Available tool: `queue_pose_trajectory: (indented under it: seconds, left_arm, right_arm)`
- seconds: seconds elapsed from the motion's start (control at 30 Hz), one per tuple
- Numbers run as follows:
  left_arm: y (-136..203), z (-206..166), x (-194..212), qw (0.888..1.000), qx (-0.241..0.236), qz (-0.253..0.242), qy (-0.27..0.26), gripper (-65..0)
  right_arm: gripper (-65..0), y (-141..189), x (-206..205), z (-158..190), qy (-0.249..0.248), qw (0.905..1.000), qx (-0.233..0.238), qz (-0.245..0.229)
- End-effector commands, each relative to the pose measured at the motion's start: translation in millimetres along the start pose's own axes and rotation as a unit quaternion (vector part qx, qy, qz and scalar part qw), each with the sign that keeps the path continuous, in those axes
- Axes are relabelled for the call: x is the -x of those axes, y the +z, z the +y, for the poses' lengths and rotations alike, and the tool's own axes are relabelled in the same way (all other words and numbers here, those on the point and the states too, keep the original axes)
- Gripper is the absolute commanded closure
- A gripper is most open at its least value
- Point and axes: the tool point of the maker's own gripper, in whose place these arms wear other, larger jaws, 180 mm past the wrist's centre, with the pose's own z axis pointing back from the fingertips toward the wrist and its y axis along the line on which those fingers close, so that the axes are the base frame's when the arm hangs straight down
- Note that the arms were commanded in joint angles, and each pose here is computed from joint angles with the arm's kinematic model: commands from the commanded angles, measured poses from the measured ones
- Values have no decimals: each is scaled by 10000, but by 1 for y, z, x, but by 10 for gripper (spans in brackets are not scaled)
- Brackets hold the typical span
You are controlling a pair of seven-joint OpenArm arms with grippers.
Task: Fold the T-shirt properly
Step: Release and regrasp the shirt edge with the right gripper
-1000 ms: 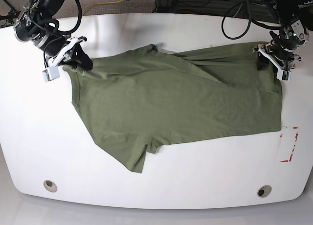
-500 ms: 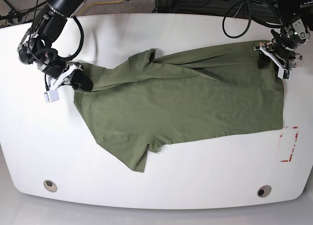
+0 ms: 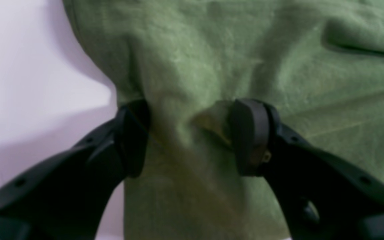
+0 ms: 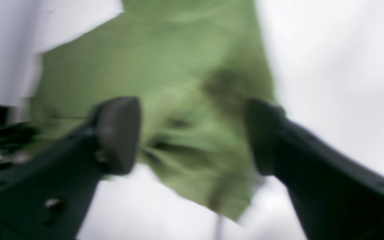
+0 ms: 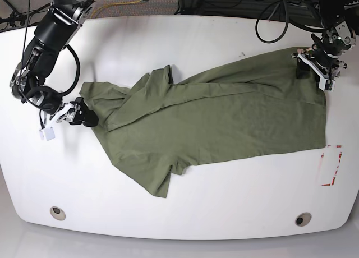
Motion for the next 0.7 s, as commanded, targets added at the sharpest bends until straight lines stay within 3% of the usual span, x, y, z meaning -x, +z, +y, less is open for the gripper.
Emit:
queue_pose_trajectory:
  seconds: [0.0, 0.33, 0.47, 0.67]
  left_arm:
    - [3, 5, -5, 9999, -74, 9, -128, -360]
    - [3, 4, -8, 9998, -76, -38, -153, -360]
    - [3, 2, -8, 9999, -63, -36, -149, -360]
    - [-1, 1, 3, 10000, -11, 85, -40, -360]
  right_arm:
    - [-509, 15, -20, -11, 274, 9992, 251, -125]
    - [-509, 38, 28, -37, 318, 9958, 822, 244]
    - [-509, 38, 42, -48, 365, 9917, 1123, 516]
    - [-509, 24, 53, -41, 349, 9912, 1141, 572]
